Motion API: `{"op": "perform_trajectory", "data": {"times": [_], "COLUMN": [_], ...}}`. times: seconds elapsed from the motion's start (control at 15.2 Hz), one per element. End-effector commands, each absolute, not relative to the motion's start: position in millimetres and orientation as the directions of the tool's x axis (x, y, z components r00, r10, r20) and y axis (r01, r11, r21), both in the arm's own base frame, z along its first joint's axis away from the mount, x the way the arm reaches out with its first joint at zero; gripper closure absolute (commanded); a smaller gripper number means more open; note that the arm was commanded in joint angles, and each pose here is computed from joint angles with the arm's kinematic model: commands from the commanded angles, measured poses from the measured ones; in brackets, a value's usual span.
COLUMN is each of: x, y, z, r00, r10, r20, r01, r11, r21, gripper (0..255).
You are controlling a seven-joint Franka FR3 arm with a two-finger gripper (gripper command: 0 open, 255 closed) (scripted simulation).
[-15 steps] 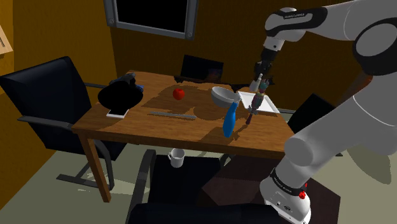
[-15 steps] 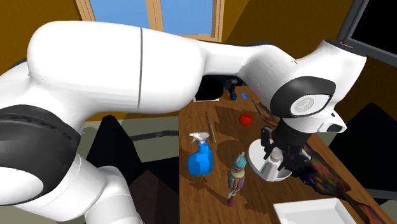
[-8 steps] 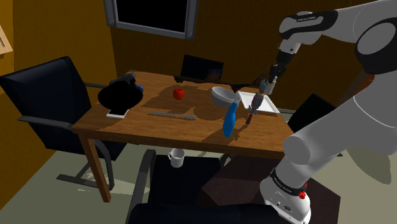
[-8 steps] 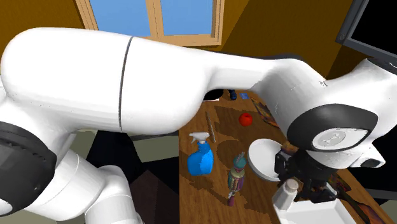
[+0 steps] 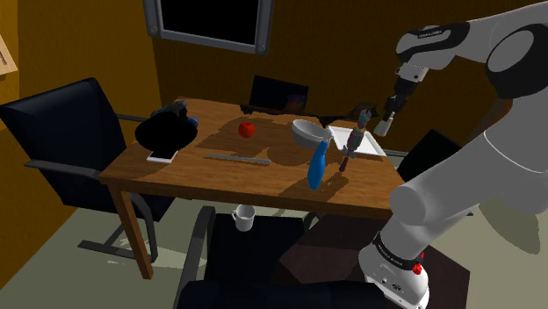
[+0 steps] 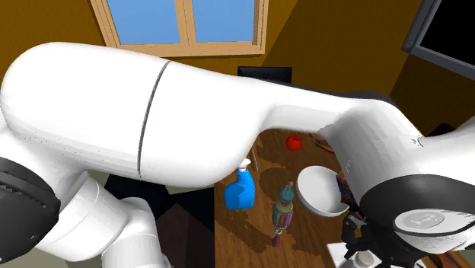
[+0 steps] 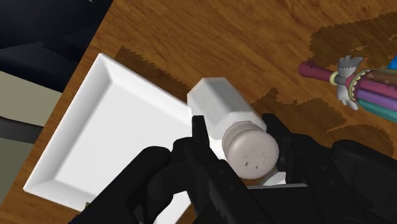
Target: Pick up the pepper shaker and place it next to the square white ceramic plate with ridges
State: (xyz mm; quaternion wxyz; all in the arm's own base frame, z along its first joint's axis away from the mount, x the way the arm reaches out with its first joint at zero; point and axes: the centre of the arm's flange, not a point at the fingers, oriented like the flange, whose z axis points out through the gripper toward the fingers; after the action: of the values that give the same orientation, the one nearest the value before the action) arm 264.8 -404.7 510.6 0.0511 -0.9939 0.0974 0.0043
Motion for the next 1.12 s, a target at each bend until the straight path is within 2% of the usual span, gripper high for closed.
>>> {"op": "perform_trajectory", "data": {"times": [0.0, 1.06], "x": [265, 265], "y": [-404, -404], "z": [500, 415], "r00": [0.981, 0.981], "r10": [-0.193, -0.193], "r20": [-0.018, -0.018], "r01": [-0.194, -0.194], "r11": [-0.976, -0.976], "r21": [-0.100, -0.100], "gripper": [255, 255]}}
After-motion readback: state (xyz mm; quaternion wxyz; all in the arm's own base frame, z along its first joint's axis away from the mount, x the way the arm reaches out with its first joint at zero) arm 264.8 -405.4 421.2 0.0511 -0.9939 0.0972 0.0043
